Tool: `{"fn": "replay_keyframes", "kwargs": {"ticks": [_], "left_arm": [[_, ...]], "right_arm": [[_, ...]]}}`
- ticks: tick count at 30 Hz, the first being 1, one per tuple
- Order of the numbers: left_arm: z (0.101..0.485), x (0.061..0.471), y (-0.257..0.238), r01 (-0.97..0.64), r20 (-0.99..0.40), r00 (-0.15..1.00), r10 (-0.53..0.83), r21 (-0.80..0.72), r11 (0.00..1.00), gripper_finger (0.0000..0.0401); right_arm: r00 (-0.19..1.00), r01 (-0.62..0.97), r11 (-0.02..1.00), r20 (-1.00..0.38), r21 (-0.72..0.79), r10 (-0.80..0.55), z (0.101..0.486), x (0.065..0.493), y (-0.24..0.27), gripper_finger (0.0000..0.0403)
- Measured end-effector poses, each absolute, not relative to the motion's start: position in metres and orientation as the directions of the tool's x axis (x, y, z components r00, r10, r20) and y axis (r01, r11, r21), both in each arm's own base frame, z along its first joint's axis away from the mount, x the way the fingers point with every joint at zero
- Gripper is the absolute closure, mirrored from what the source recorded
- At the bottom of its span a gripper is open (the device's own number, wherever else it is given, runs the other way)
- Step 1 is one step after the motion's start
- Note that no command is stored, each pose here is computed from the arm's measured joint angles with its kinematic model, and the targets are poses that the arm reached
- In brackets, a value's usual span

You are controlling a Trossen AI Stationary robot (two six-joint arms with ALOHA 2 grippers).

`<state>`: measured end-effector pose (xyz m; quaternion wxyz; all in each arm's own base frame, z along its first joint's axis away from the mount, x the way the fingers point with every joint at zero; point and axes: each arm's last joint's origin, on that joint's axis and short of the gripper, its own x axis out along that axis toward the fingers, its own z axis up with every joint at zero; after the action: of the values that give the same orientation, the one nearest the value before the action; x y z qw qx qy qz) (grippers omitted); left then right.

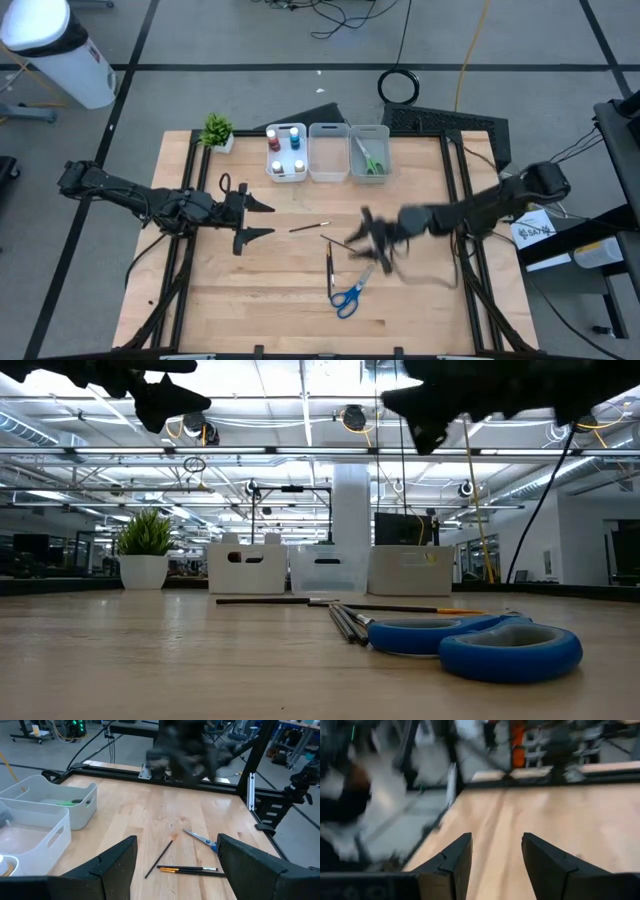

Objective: Pick & Place Paint Supplies
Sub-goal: Put the blue scissors into the gray bin

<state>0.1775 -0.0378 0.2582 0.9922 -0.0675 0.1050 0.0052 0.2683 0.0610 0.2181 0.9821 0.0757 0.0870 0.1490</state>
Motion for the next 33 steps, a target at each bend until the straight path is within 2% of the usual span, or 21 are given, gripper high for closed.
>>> {"fn": "replay_keyframes", "kwargs": {"ticks": [4,8,12,16,20,25,33], "left_arm": [[0.258,0.178,-0.038,-0.024,-0.209,0.978,-0.004,-0.131,0.991,0.0116],[0.258,0.178,-0.038,-0.024,-0.209,0.978,-0.004,-0.131,0.991,0.0116],[0.258,0.178,-0.038,-0.024,-0.208,0.978,-0.004,-0.131,0.991,0.0116],[0.258,0.178,-0.038,-0.024,-0.208,0.978,-0.004,-0.131,0.991,0.0116],[0.258,0.178,-0.038,-0.024,-0.209,0.978,-0.004,-0.131,0.991,0.0116],[0.258,0.178,-0.038,-0.024,-0.211,0.977,-0.004,-0.131,0.991,0.0116],[0.258,0.178,-0.038,-0.026,-0.211,0.977,-0.004,-0.135,0.99,0.0116]], "right_arm": [[0.898,-0.372,0.927,-0.236,0.047,0.372,0.2,0.269,0.119,0.0244],[0.825,-0.422,0.906,-0.406,0.018,0.393,0.184,0.29,0.157,0.0226],[0.665,-0.411,0.912,-0.681,0.009,0.306,0.164,0.316,0.172,0.0197],[0.491,-0.458,0.888,-0.846,-0.049,0.207,0.145,0.329,0.177,0.0162],[0.43,-0.464,0.886,-0.879,-0.019,0.206,0.142,0.339,0.176,0.0136],[0.377,-0.405,0.912,-0.899,0.056,0.222,0.138,0.34,0.165,0.0129],[0.384,-0.156,0.988,-0.922,-0.006,0.055,0.131,0.34,0.143,0.0143]]}}
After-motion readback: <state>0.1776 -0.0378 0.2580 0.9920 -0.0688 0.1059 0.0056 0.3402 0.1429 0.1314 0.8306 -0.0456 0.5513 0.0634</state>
